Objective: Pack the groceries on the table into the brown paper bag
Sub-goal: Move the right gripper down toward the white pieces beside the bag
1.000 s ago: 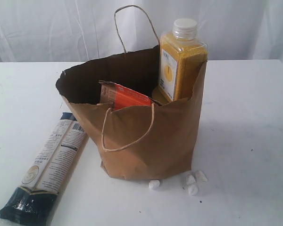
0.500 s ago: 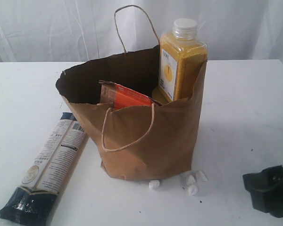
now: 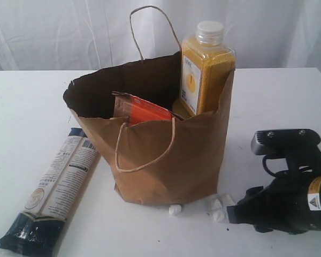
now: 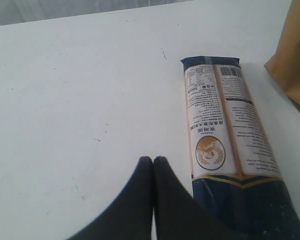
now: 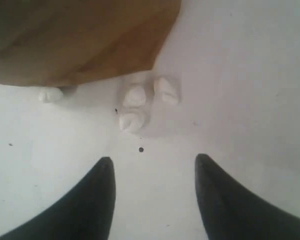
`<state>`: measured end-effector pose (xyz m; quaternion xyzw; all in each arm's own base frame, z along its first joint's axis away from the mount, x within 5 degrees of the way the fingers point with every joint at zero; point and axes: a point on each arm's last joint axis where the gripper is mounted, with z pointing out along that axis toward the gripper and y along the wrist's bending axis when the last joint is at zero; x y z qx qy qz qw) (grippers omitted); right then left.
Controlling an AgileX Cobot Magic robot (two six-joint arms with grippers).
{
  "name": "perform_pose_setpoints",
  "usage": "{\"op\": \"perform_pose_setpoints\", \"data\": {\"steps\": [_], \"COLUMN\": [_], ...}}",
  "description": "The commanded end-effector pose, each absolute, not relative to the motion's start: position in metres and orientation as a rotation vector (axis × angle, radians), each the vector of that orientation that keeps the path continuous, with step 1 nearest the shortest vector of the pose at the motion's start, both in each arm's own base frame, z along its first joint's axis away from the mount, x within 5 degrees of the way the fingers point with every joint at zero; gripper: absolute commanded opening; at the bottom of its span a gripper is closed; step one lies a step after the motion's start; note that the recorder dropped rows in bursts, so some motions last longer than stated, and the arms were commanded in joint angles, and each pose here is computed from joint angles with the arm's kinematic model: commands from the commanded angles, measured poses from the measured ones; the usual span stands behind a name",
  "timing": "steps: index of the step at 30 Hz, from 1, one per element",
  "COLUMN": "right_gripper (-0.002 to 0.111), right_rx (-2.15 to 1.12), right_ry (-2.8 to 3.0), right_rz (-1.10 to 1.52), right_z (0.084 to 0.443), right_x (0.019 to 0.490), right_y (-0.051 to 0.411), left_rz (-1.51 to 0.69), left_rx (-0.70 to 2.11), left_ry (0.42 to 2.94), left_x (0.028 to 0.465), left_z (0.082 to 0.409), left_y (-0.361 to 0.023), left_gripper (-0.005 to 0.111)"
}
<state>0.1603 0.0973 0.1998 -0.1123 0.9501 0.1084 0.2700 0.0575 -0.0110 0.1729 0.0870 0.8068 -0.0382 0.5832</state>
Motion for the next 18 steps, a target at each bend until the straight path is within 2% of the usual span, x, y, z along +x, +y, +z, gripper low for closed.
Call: {"op": "perform_pose_setpoints", "data": {"steps": [1,18], "right_gripper": [0.046,0.046], "right_rx": [-0.318,-0.479], "right_ry": [2.579,2.634], "right_rz": [0.275,0.19], "right_z": [0.186,0.158], "right_x": [0.178,0.226], "right_y": [0.098,0.112], "left_rz": [-0.095,-0.095], "left_rx": [0.196,0.196], "left_ry": [1.885,1.885], "left_x": [0.057,0.057], "left_z": [0.172,0.172], "left_y": [-0.011,-0.011], "left_gripper": [0.0,0.0]}}
